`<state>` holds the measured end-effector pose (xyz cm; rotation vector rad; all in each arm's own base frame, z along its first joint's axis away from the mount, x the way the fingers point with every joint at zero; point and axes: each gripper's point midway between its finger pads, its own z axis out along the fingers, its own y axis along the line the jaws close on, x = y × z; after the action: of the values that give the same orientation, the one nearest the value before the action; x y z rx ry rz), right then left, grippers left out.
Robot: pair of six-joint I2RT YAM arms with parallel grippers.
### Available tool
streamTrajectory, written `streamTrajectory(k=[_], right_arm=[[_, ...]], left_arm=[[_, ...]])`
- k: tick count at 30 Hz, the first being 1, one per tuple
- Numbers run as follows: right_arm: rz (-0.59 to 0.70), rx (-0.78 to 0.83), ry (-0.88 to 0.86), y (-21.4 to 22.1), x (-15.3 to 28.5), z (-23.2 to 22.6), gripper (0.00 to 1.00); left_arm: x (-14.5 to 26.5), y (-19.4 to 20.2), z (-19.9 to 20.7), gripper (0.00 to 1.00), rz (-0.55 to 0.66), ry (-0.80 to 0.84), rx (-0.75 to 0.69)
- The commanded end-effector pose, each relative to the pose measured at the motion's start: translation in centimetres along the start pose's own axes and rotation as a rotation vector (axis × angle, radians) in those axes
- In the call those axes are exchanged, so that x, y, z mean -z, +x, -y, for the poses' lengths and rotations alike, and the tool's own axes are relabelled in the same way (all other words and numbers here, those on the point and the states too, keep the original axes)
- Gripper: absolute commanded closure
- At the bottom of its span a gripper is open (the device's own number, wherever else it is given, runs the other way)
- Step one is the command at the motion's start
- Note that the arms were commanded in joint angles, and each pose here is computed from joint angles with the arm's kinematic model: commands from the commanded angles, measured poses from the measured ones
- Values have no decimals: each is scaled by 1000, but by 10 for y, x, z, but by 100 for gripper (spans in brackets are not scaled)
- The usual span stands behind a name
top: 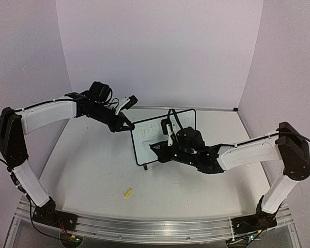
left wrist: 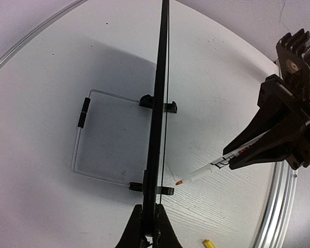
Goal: Write a sentence on the whiteboard
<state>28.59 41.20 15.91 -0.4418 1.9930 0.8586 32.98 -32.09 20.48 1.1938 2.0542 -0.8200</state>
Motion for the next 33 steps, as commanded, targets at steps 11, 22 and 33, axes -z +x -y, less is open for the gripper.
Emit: streamTrajectory(k=[11, 22, 33], right_arm=[[70, -21, 87, -13, -14, 12, 100], [66, 0, 92, -13, -9, 14, 100], [-2, 18, 9, 9, -5, 5, 100]], left_arm=[[-18, 55, -4, 100, -185, -23, 69], [-19, 55, -4, 100, -186, -24, 75], [-21, 58, -13, 100, -197, -71, 97]])
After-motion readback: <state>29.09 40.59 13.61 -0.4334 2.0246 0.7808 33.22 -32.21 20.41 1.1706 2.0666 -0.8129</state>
